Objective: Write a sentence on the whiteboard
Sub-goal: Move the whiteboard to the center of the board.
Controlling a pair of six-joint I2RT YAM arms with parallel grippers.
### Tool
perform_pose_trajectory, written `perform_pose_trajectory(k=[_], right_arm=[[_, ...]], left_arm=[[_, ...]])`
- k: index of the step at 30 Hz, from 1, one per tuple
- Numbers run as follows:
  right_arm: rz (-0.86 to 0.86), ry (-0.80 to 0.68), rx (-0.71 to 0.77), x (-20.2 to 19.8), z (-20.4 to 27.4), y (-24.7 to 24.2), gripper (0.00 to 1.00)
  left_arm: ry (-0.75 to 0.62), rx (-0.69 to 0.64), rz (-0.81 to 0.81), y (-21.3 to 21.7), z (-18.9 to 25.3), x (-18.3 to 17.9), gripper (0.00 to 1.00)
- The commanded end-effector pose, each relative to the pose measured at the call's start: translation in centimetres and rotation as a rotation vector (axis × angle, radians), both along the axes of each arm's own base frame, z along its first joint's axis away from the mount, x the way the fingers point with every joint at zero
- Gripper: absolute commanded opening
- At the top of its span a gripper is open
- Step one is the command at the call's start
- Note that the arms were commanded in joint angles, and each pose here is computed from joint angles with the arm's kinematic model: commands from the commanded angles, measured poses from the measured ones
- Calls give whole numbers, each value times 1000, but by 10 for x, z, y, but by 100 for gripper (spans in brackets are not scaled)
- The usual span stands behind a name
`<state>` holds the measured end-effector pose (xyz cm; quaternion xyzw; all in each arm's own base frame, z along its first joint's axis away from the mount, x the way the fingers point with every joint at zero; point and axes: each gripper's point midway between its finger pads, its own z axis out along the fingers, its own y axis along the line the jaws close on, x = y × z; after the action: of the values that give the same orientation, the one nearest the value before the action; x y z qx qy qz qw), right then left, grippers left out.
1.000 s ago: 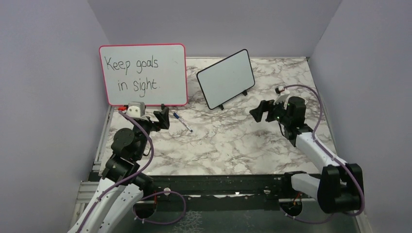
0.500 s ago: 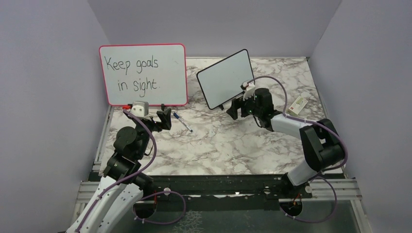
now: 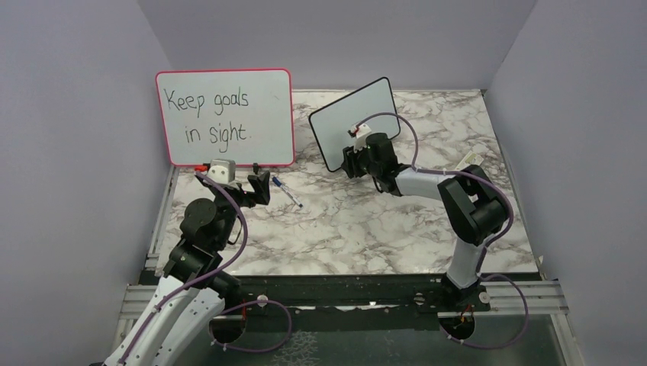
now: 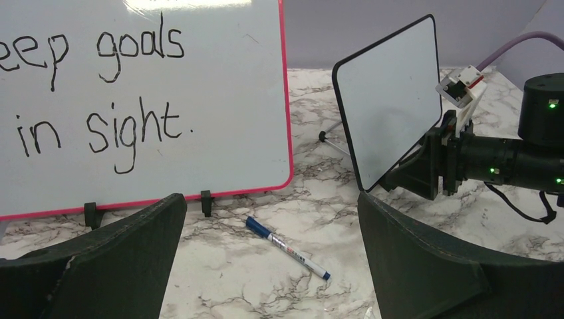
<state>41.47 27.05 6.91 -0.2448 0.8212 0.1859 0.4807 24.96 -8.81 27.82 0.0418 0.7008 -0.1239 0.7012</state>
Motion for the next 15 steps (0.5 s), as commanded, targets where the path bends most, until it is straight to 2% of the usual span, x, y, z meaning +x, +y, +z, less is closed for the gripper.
perform_pose_trajectory(k=[1, 10, 13, 15], right_arm=[[-57, -27, -44, 15, -3, 2, 46], [-94, 9, -90, 17, -26, 1, 40], [-94, 15, -98, 19, -31, 1, 36], [-97, 13, -97, 19, -32, 2, 29]], left_arm=[[-19, 0, -22, -4, 3, 0, 99], [-21, 1, -27, -6, 3, 0, 99], [-20, 1, -27, -6, 2, 0, 99], [-19, 1, -27, -6, 2, 1, 99]])
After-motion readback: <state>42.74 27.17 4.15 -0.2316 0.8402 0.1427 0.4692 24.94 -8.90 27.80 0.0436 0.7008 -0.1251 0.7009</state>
